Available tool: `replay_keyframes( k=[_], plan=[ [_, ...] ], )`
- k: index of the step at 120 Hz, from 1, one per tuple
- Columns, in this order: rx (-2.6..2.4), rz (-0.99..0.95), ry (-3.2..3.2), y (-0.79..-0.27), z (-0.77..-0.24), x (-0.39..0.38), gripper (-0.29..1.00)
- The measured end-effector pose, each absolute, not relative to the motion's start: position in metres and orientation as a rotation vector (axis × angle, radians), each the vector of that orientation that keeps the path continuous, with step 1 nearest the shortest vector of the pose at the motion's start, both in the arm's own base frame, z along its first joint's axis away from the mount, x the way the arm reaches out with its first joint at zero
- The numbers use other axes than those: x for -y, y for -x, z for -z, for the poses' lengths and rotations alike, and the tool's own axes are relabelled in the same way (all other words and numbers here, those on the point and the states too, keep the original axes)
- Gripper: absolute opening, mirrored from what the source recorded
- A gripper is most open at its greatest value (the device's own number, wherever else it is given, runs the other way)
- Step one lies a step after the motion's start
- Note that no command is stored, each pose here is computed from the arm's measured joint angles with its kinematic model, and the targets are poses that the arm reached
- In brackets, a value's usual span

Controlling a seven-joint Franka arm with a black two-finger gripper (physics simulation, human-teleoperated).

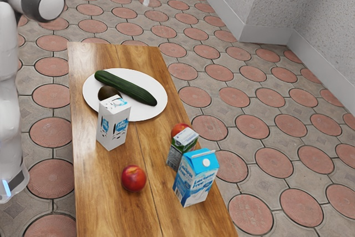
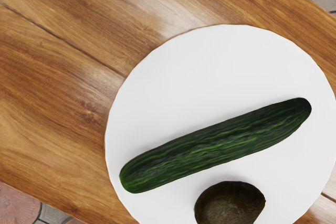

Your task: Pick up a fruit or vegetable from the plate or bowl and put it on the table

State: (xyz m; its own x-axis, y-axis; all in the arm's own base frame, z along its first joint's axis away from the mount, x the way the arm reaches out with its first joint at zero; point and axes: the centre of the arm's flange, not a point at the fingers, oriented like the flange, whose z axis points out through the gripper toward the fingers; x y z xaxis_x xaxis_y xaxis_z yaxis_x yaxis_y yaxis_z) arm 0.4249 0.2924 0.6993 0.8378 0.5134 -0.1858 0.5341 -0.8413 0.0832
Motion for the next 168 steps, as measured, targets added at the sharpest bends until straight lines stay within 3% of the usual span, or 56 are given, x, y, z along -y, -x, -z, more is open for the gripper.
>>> replay_keyframes(
  k=[26, 37, 42, 57, 64, 81, 95, 107, 125, 149, 168],
  plan=[
    [-0.586, 0.015, -3.002, -0.482, -0.711, -0.232, 0.69],
    [-0.505, -0.371, -3.146, -0.451, -0.824, -0.194, 0.68],
    [-0.491, -0.42, -3.24, -0.45, -0.84, -0.183, 0.68],
    [-0.229, -0.307, -3.276, -0.542, -0.773, -0.144, 0.68],
    [-0.127, -0.299, -3.253, -0.562, -0.755, -0.129, 0.68],
    [0.009, -0.058, -3.212, -0.602, -0.659, -0.119, 0.68],
    [0.02, 0.108, -3.146, -0.567, -0.576, -0.134, 0.68],
    [0.117, -0.004, -3.083, -0.518, -0.574, -0.14, 0.68],
    [0.163, -0.081, -3.01, -0.445, -0.525, -0.168, 0.68],
    [0.02, -0.29, -3.163, -0.335, -0.552, -0.173, 0.68],
    [0.088, -0.208, -3.219, -0.351, -0.545, -0.113, 0.68]
  ],
)
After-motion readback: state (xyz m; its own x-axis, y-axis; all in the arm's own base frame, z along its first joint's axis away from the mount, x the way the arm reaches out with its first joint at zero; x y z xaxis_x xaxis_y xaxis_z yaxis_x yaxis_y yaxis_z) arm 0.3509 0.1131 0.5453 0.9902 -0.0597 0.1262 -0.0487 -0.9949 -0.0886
